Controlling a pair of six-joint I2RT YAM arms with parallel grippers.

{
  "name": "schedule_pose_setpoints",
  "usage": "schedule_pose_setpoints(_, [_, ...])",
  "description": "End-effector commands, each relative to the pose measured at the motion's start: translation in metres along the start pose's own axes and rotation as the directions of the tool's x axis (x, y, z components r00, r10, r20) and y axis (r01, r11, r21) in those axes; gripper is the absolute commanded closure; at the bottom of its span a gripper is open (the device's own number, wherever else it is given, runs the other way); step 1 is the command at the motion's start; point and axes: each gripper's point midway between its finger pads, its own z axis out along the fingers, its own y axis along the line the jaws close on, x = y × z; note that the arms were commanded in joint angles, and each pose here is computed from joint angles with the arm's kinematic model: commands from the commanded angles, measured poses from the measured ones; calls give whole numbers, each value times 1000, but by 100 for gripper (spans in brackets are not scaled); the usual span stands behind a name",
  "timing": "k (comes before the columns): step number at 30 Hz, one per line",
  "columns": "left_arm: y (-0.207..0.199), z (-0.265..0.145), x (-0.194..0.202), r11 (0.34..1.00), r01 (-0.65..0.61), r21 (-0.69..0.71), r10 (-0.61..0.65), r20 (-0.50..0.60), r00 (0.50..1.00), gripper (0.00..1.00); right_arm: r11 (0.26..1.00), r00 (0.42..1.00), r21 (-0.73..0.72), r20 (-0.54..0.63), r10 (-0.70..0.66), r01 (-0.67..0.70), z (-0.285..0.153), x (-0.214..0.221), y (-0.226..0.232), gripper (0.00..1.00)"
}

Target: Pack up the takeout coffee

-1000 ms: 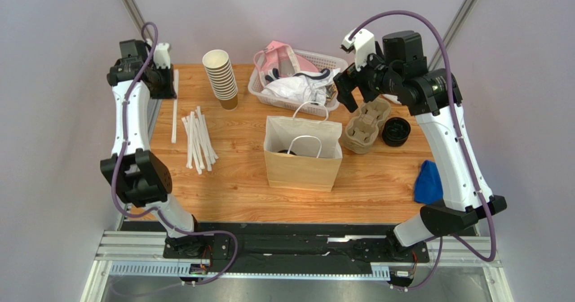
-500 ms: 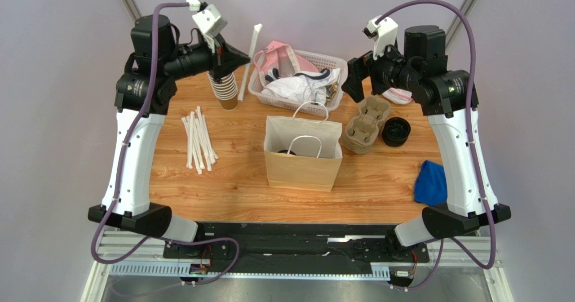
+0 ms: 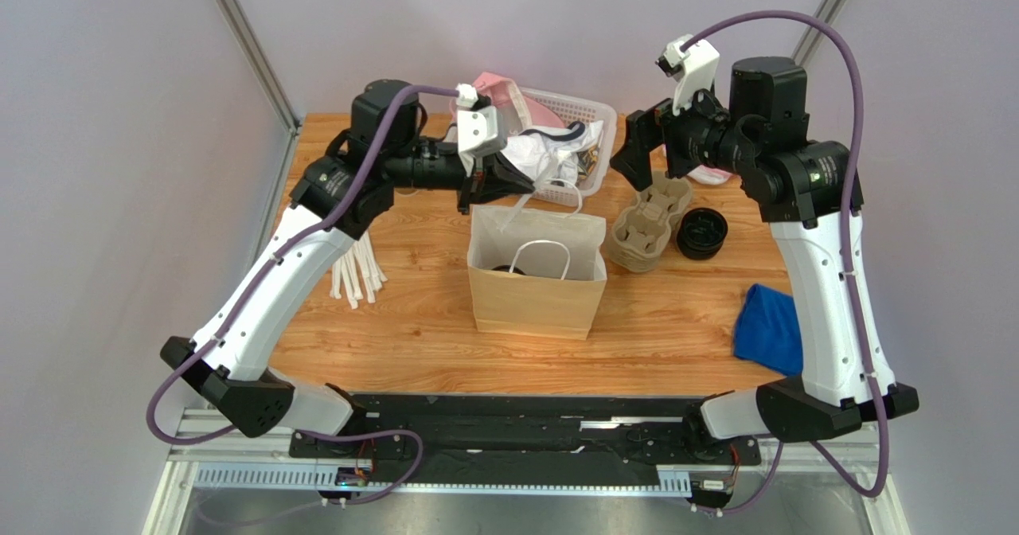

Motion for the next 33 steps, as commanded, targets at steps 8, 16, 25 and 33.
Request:
schedule_pose_setpoints(8, [-23,34,46,992,108,72,-102,-79,992,100,1000,1000,-22,24,5,-5,-6,2,6,0])
schedule_pose_setpoints(16, [-32,40,82,977,199,81,-184,-169,968,100,1000,1000,-13,12,5,-5,-11,11,7,0])
schedule_pose_setpoints(25, [-41,35,118,962,268,58,-240,-294,925,100,1000,1000,6,3,3,-3,-14,19,6,0])
schedule_pose_setpoints(33, [-41,26,136,964,264,32,-231,-391,891,80,1000,1000,14,3,1,-1,-18,21,5,0])
